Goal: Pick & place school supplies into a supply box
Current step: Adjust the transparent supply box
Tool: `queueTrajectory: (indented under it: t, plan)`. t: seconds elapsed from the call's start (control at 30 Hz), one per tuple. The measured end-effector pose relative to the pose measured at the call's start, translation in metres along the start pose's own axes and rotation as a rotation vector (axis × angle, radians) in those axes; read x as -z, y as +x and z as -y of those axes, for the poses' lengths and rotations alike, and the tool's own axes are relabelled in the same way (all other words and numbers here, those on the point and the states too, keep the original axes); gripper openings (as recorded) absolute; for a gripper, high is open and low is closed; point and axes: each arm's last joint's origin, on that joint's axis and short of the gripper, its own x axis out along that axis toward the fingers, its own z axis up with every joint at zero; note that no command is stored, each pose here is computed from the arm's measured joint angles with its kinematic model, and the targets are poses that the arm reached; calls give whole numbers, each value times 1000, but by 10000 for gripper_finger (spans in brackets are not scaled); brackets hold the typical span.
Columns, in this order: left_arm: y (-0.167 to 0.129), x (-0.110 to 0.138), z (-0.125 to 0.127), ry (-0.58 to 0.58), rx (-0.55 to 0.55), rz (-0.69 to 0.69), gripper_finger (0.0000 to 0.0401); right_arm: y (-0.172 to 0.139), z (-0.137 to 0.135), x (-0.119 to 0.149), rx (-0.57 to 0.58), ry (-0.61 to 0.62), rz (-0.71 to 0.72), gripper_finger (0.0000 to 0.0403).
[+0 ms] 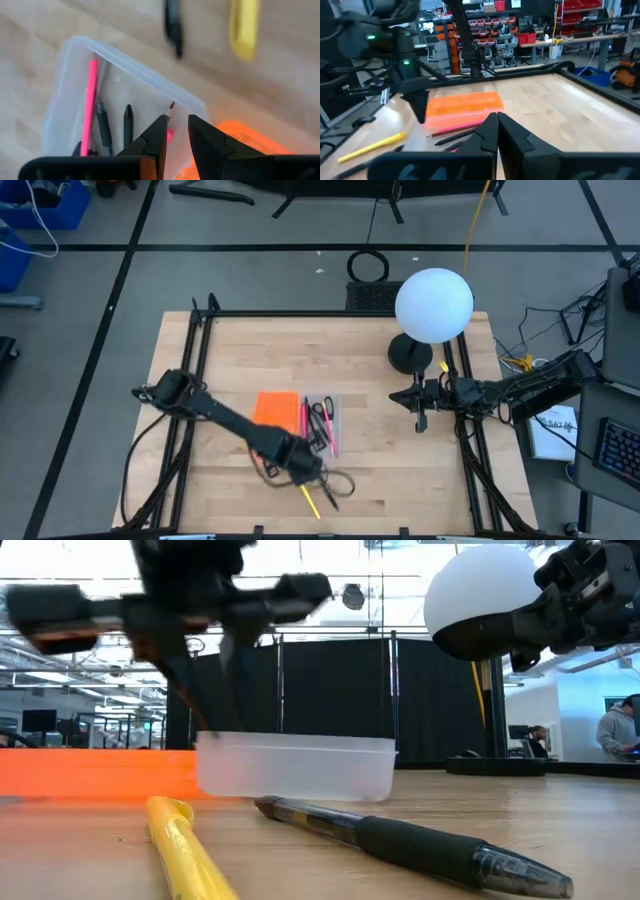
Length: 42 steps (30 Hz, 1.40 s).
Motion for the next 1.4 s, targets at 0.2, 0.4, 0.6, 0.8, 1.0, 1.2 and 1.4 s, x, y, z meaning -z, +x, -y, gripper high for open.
queueTrajectory:
  t: [0.2, 0.4, 0.6, 0.8, 1.0, 1.2, 1.4]
  plan:
    - [-9, -25, 21, 32, -214, -50, 88, 0, 0, 0, 1, 63, -4, 0]
    - [-24, -33, 15, -105, -352, 42, 88, 0, 0, 0, 1, 60, -4, 0]
    - [-19, -37, 13, -381, -180, 202, 87, 0, 0, -1, -2, 26, 9, 0]
    - [10, -32, 30, -426, -123, 154, 45, 0, 0, -3, -3, 4, 25, 0]
    - [24, -17, 33, -471, -149, 97, 10, 0, 0, -3, -4, 6, 33, 0]
    - [30, -5, 22, -503, -142, 72, 5, 0, -1, -5, -6, 1, 55, 0]
    - [26, -12, 22, -439, -131, 116, 17, 0, -1, -5, -6, -15, 54, 0]
